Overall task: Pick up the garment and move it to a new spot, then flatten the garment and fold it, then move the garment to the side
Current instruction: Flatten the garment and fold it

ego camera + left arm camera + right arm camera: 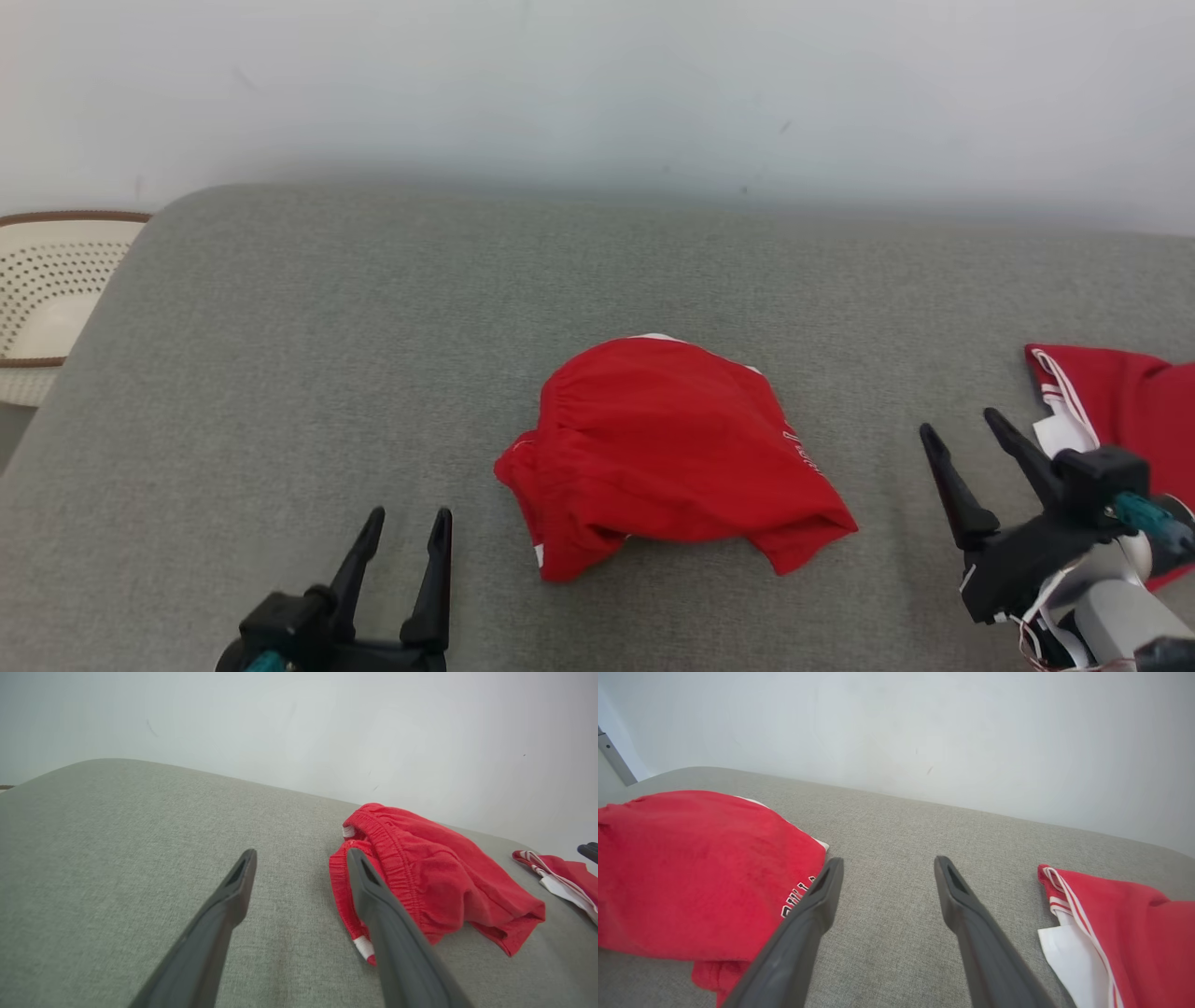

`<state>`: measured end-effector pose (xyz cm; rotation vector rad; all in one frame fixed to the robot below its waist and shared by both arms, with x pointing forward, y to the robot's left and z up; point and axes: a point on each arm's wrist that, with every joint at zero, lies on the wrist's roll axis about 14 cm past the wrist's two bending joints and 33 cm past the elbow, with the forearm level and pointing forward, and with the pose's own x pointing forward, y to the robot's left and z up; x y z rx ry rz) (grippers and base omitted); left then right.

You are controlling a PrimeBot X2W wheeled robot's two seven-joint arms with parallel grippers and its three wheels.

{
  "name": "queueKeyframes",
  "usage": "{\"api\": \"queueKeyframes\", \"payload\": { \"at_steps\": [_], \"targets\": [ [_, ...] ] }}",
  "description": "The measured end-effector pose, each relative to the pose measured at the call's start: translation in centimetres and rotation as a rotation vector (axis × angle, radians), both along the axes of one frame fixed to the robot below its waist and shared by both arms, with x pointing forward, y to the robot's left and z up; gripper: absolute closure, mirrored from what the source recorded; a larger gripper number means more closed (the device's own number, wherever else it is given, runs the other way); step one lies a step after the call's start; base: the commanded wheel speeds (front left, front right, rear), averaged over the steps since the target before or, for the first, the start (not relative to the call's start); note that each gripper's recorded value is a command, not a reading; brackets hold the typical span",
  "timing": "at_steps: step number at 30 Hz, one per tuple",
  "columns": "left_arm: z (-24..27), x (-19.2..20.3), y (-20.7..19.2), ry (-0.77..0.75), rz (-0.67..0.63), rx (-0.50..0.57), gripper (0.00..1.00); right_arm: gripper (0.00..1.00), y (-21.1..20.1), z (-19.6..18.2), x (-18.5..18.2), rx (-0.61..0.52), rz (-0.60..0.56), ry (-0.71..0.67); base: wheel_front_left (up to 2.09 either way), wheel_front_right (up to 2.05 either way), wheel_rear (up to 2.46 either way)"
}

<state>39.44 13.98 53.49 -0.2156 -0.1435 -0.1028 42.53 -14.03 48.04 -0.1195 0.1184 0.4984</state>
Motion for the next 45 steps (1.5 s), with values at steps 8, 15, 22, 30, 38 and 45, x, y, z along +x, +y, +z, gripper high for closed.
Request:
{"api": "queueKeyframes", "payload": {
  "at_steps": [8, 15, 22, 30, 38, 45],
  "targets": [
    [0.4, 3.2, -2.5, 0.001, -0.08, 0.031, 0.0, 0.0, -1.8, -0.5, -2.0, 0.048, -0.128, -0.029, 0.0, 0.0, 0.0],
    [0.4, 7.9, -5.8, 0.046, -0.188, 0.062, 0.0, 0.0, -3.0, -1.3, -3.1, 0.06, -0.184, -0.014, 0.0, 0.0, 0.0],
    [-0.8, 11.4, -8.6, 0.163, -0.264, 0.013, 0.0, 0.0, -4.0, -2.2, -3.8, 0.068, -0.228, 0.009, 0.0, 0.0, 0.0],
    [-3.7, 11.8, -11.6, 0.357, -0.363, -0.111, 0.0, 0.0, -5.0, -2.9, -4.1, 0.066, -0.263, 0.032, 0.0, 0.0, 0.0],
    [-4.7, 10.5, -13.6, 0.439, -0.439, -0.163, 0.0, 0.0, -4.9, -3.0, -4.1, 0.069, -0.264, 0.034, 0.0, 0.0, 0.0],
    [-5.6, 9.3, -14.8, 0.448, -0.491, -0.098, 1.0, 0.0, -3.9, -3.0, -3.8, 0.079, -0.242, 0.036, 0.0, 0.0, 0.0]
  ]
}}
